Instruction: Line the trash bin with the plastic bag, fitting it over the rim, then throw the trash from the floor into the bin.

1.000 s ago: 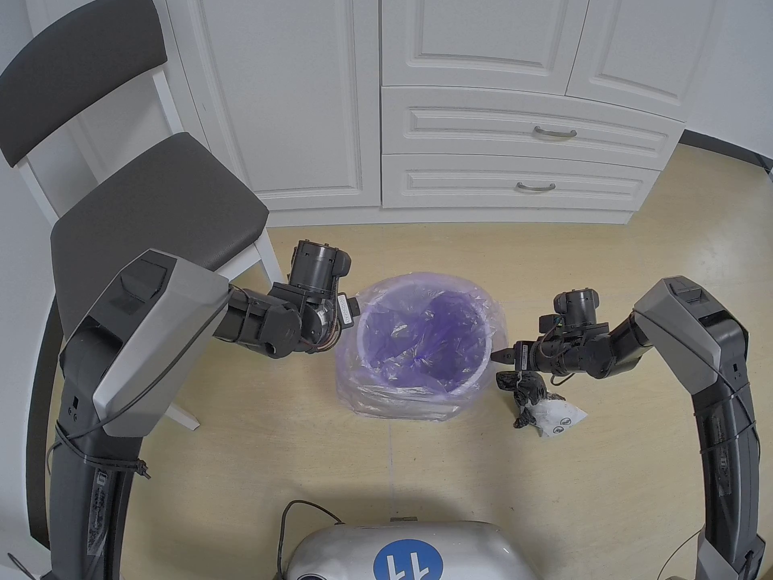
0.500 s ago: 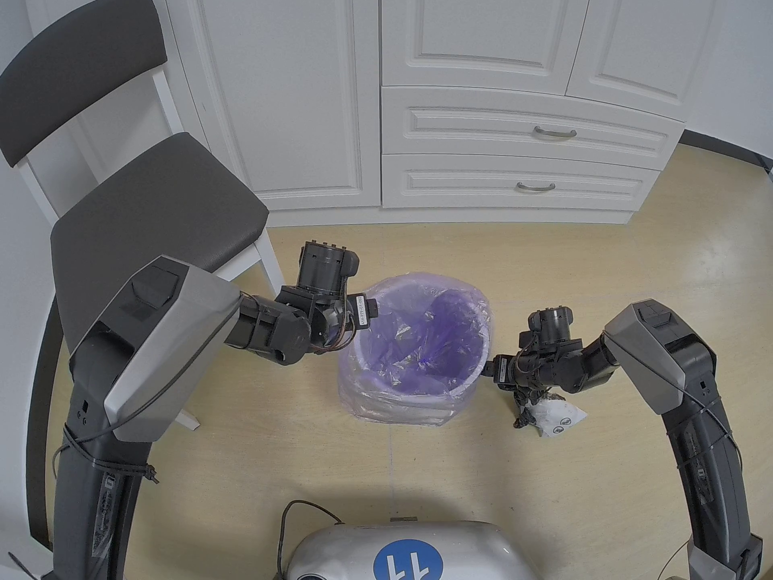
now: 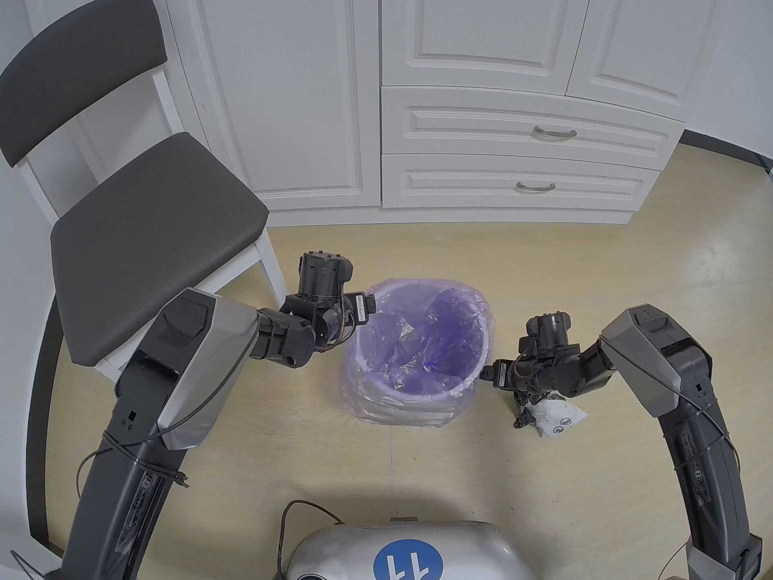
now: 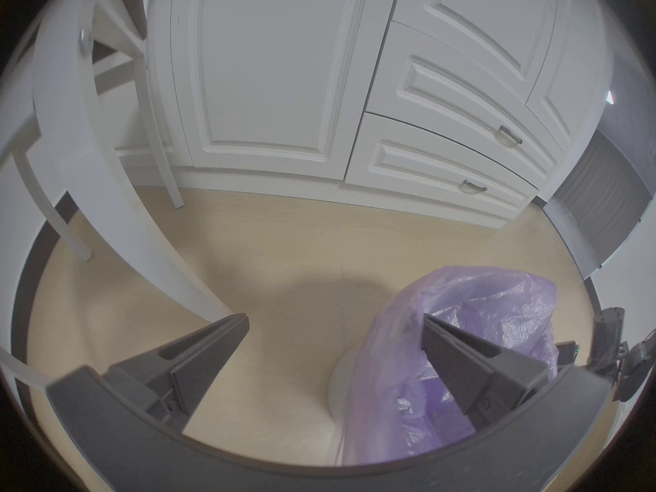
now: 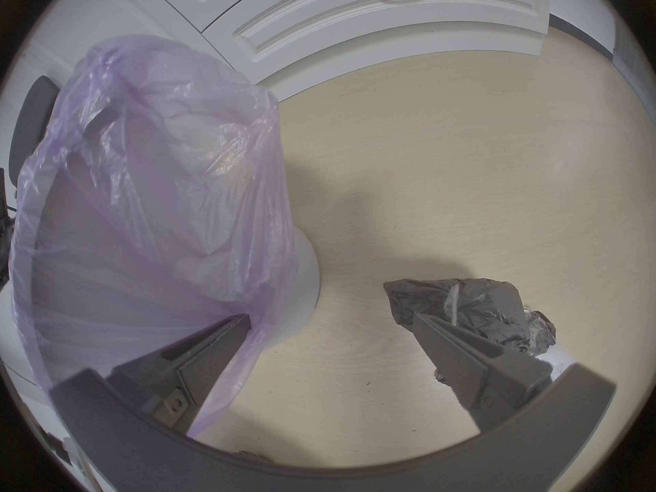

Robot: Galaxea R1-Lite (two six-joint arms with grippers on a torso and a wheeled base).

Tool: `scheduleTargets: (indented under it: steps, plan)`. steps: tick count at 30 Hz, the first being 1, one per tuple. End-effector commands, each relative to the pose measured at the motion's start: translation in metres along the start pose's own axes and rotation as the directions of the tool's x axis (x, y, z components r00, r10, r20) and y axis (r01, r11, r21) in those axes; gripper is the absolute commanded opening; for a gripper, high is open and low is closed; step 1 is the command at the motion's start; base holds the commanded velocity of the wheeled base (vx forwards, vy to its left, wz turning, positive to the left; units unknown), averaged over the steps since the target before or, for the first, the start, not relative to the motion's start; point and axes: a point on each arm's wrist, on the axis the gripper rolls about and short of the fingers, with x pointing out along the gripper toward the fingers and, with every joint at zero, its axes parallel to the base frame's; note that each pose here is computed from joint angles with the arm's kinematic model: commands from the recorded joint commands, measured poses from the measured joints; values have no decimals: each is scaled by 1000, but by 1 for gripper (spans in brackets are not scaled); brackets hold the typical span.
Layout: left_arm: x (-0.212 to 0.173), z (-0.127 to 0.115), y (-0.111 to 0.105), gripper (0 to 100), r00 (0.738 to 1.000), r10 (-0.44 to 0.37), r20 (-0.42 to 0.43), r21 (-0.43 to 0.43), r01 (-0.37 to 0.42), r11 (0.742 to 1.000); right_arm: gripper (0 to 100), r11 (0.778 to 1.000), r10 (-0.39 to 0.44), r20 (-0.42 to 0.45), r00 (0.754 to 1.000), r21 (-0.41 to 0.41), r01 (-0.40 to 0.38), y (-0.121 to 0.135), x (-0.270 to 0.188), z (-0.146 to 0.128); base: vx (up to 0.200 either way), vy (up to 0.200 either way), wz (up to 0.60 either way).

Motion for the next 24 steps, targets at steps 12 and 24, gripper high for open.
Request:
scheduleTargets:
  steps: [12, 24]
  plan:
    - [26, -20, 30, 100, 998, 12, 66, -84, -6, 996, 100, 1000, -6, -3, 1000, 3, 6, -1, 0, -1, 0, 0, 0]
    - [-8, 21, 0, 100, 995, -39, 88, -127, 50, 991, 100, 1000, -6, 0, 1000, 3, 6, -1, 0, -1, 0, 0, 0]
